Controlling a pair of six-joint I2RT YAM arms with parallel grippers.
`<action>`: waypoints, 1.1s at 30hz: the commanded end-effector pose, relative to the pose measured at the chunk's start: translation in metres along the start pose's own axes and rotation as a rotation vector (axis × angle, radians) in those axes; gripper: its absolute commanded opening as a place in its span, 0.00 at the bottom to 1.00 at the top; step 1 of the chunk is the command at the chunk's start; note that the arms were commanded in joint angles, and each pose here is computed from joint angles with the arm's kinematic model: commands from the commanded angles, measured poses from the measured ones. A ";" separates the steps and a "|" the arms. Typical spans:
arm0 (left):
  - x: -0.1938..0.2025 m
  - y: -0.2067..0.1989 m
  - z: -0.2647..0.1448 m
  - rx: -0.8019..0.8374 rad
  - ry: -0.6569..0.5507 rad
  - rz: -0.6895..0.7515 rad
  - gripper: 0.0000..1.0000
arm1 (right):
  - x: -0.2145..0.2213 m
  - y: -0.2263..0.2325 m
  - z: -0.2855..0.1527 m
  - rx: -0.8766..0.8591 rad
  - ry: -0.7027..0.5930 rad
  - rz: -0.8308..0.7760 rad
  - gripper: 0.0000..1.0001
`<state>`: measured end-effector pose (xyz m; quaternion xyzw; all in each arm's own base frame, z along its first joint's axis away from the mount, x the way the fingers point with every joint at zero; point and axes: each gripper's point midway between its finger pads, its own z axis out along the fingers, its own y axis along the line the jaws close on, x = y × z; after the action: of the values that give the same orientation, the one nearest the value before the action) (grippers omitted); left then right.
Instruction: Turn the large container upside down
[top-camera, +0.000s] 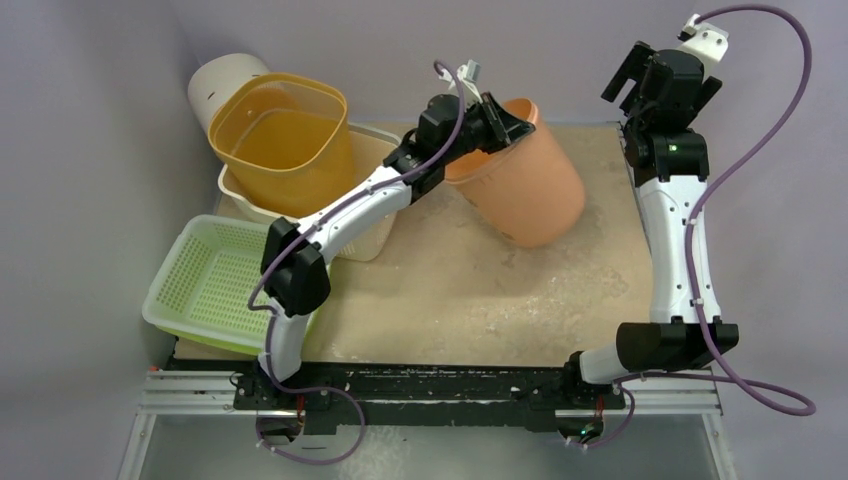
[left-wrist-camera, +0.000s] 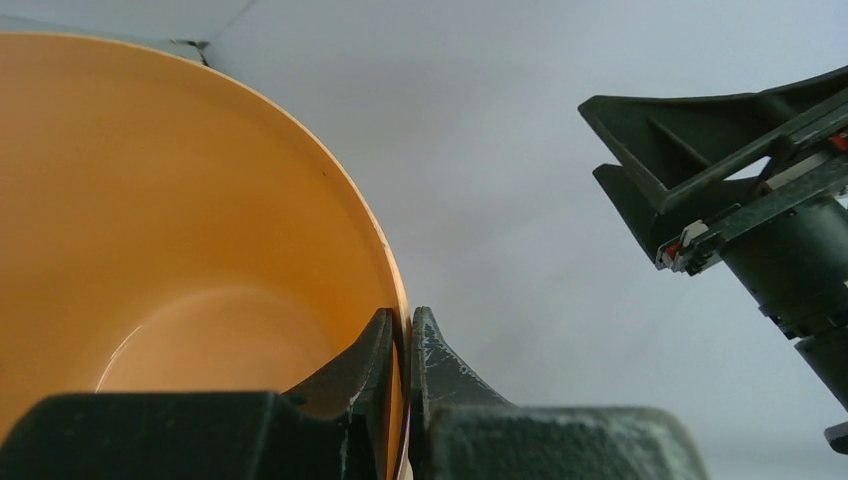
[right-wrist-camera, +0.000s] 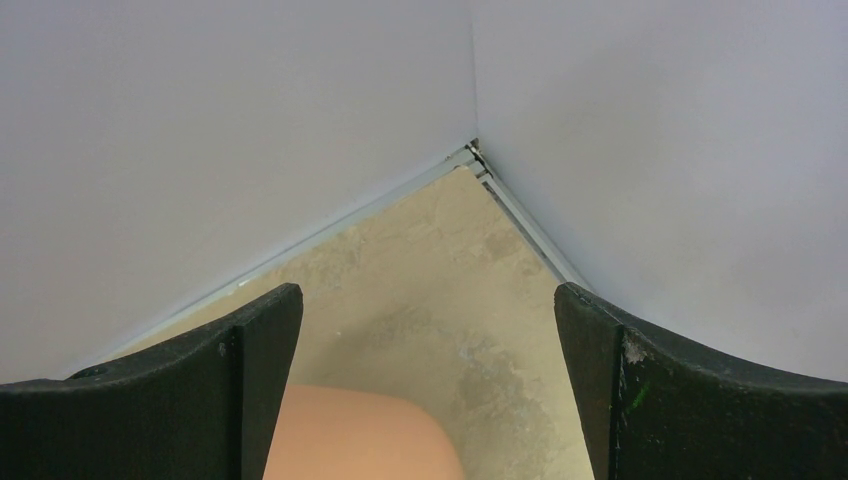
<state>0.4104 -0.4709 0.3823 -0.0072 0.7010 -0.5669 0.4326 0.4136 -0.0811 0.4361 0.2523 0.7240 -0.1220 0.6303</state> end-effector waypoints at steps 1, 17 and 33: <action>-0.006 -0.063 0.007 0.280 -0.052 -0.120 0.00 | -0.028 -0.005 -0.009 0.002 -0.082 0.045 0.97; 0.032 -0.040 0.017 0.596 -0.006 -0.717 0.00 | -0.019 -0.011 0.000 0.011 -0.068 0.035 0.98; 0.059 0.088 0.013 0.440 -0.073 -1.016 0.00 | -0.007 -0.010 0.006 0.009 -0.043 0.028 0.97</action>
<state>0.4120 -0.5179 0.2522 -0.2518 0.5157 -0.8106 0.1170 0.4156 -0.0946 0.4231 0.2615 0.7261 -0.1326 0.6219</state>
